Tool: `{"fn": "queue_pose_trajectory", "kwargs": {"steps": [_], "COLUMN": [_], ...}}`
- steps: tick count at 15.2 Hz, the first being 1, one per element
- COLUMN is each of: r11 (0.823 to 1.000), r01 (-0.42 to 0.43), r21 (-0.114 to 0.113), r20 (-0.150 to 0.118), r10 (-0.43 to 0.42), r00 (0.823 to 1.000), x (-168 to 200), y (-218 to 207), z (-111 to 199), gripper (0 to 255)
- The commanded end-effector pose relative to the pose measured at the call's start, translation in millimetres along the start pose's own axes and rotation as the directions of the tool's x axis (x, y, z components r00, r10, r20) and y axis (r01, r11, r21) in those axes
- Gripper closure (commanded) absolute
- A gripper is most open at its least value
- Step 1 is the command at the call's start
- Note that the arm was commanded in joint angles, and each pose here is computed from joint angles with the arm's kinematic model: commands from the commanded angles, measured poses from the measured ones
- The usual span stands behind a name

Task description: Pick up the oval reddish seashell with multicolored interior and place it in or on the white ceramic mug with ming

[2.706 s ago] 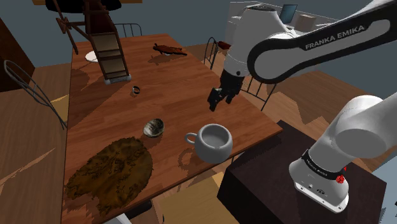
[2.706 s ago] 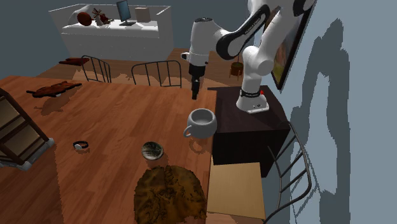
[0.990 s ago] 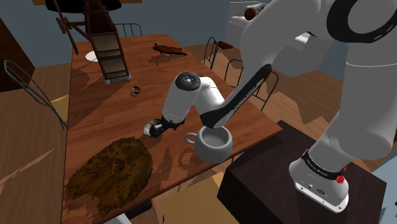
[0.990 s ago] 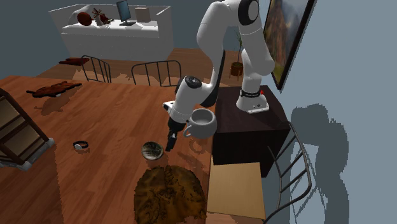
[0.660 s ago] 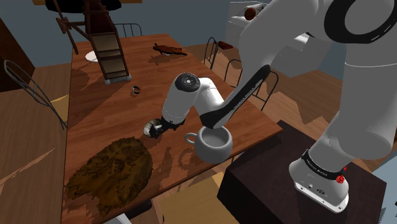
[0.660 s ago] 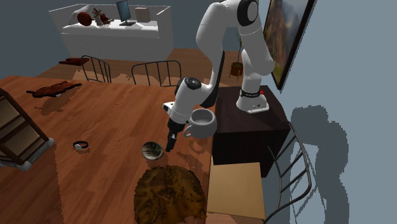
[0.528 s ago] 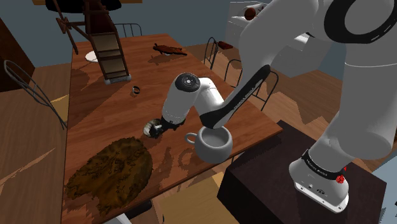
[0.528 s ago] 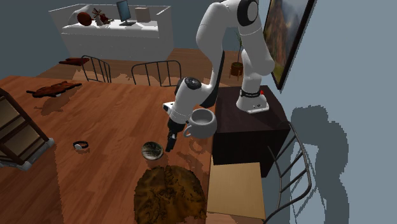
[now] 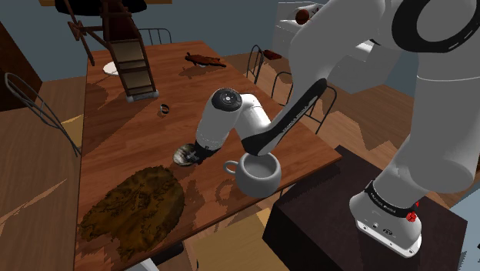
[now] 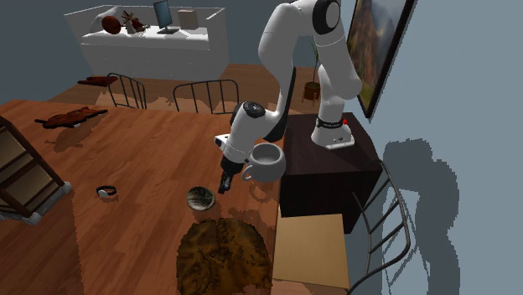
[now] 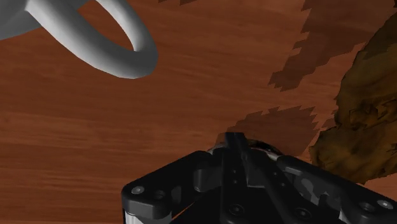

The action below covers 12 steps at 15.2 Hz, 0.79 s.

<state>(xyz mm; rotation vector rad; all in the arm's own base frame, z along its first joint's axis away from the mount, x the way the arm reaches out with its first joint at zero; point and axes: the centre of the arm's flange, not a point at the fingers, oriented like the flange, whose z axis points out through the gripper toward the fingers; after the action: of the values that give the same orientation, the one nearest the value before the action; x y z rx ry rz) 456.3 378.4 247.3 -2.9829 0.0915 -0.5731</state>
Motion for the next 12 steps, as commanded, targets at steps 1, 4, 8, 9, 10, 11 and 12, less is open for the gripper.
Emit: {"fn": "queue_pose_trajectory", "kwargs": {"steps": [1, 4, 8, 9, 10, 11, 12], "r11": [1.0, 0.999, 0.984, 0.977, 0.975, 0.975, 0.975], "r01": [0.0, -0.036, -0.177, -0.211, -0.218, -0.218, -0.218], "r21": [0.0, -0.003, -0.026, -0.033, -0.035, -0.035, -0.035], "r20": [0.0, 0.024, 0.118, 0.141, 0.145, 0.145, 0.145], "r10": [0.0, 0.036, 0.178, 0.214, 0.221, 0.221, 0.221], "r00": [1.0, 0.999, 0.977, 0.967, 0.964, 0.964, 0.964], "x": [0.0, 16.1, 79.0, 94.1, 97.1, 96.3, 95.5], "y": [0.0, 4.0, 25.9, 32.8, 34.2, 34.3, 34.3], "z": [0.0, -0.5, 1.2, 2.5, 2.8, 8.0, 13.2], "gripper": [255, 0, 0, 0, 0, 0, 0]}}
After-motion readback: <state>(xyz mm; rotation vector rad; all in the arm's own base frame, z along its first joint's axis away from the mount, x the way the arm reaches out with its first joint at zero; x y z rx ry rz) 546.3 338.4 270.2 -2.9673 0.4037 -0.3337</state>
